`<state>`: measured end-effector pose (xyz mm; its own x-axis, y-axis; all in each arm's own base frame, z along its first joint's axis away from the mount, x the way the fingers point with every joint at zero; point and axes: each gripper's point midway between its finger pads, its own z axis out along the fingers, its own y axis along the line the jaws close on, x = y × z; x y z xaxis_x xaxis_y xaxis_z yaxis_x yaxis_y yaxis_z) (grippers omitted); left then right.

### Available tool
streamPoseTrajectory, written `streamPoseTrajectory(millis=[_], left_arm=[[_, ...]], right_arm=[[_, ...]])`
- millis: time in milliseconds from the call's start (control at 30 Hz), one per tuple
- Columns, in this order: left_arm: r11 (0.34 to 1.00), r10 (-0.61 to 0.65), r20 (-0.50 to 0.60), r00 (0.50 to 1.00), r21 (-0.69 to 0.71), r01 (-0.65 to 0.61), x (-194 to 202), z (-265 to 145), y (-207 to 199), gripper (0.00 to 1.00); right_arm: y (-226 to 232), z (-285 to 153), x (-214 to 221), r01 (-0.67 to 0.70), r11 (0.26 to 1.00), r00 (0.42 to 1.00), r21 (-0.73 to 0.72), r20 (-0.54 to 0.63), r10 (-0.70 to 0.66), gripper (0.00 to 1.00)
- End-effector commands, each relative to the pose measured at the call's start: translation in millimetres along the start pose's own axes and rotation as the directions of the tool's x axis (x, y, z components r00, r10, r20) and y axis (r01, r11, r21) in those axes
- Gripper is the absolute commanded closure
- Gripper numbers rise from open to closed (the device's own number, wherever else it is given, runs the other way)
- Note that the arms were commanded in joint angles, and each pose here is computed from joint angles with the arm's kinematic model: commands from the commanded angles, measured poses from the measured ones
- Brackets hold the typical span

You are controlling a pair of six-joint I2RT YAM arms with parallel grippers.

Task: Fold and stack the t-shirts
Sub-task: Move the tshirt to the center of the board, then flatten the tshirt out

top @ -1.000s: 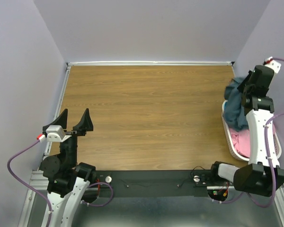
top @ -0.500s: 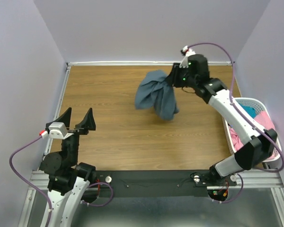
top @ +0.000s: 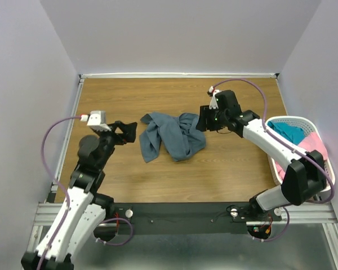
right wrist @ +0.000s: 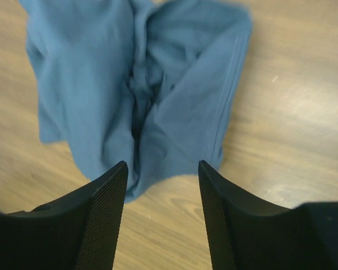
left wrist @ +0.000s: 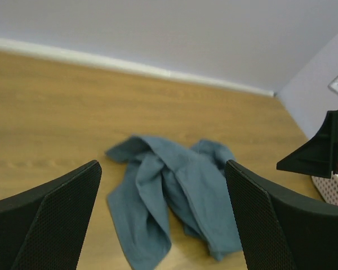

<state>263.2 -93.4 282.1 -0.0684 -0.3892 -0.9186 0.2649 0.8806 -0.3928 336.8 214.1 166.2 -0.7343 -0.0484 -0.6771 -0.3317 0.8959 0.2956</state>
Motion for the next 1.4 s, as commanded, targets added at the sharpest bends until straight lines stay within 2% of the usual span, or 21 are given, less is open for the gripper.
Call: streamPoseTrajectory(millis=[0,33,100,233,700,800,833,1033,1100,1133,1200,1233,1300,1333,1367], left_arm=[[0.996,-0.089,-0.240,0.967,0.002,0.093,54,18,-4,0.01],[0.995,-0.101,-0.318,0.943,-0.008,0.104,73,27,-2,0.01],[0.993,-0.118,-0.418,0.901,-0.028,0.117,100,36,1,0.01],[0.988,-0.149,-0.524,0.839,-0.037,0.153,129,41,-3,0.01],[0.983,-0.182,-0.604,0.776,-0.134,0.126,179,65,10,0.02],[0.981,-0.187,-0.650,0.737,-0.163,0.105,201,71,18,0.05],[0.983,-0.178,-0.640,0.748,-0.145,0.109,198,79,15,0.08],[0.983,-0.175,-0.679,0.713,-0.167,0.082,219,89,23,0.18],[0.982,-0.175,-0.684,0.708,-0.170,0.078,223,93,25,0.26],[0.982,-0.175,-0.681,0.712,-0.177,0.072,222,95,26,0.35],[0.980,-0.176,-0.681,0.710,-0.191,0.060,224,97,30,0.47],[0.978,-0.179,-0.685,0.706,-0.202,0.052,228,97,33,0.61],[0.975,-0.177,-0.675,0.717,-0.220,0.034,226,102,38,0.77],[0.973,-0.177,-0.672,0.719,-0.230,0.024,227,104,41,0.87],[0.969,-0.171,-0.658,0.733,-0.246,0.006,223,109,45,1.00]], right_arm=[[10,17,40,-0.009,0.994,0.992,-0.106,-0.122,-0.004,0.41],[7,23,54,-0.025,0.994,0.987,-0.105,-0.161,0.008,0.41],[-1,28,58,-0.018,0.997,0.988,-0.073,-0.154,0.006,0.41],[-19,36,62,0.001,1.000,0.990,0.010,-0.143,0.000,0.41],[-41,69,64,-0.064,0.998,0.981,0.009,-0.180,0.065,0.40],[-46,71,63,-0.095,0.995,0.979,-0.013,-0.182,0.091,0.40],[-45,72,62,-0.104,0.994,0.978,-0.030,-0.185,0.097,0.40],[-34,78,71,-0.118,0.987,0.969,-0.111,-0.232,0.089,0.40],[-30,80,74,-0.121,0.983,0.965,-0.140,-0.247,0.084,0.40],[-30,82,76,-0.123,0.981,0.963,-0.148,-0.258,0.082,0.40],[-31,84,80,-0.124,0.982,0.961,-0.146,-0.265,0.082,0.41],[-31,85,82,-0.125,0.982,0.959,-0.145,-0.272,0.082,0.41],[-31,85,86,-0.127,0.980,0.956,-0.151,-0.284,0.080,0.55],[-30,83,86,-0.125,0.979,0.956,-0.160,-0.285,0.075,0.76],[-26,78,83,-0.124,0.977,0.959,-0.174,-0.273,0.073,0.87]])
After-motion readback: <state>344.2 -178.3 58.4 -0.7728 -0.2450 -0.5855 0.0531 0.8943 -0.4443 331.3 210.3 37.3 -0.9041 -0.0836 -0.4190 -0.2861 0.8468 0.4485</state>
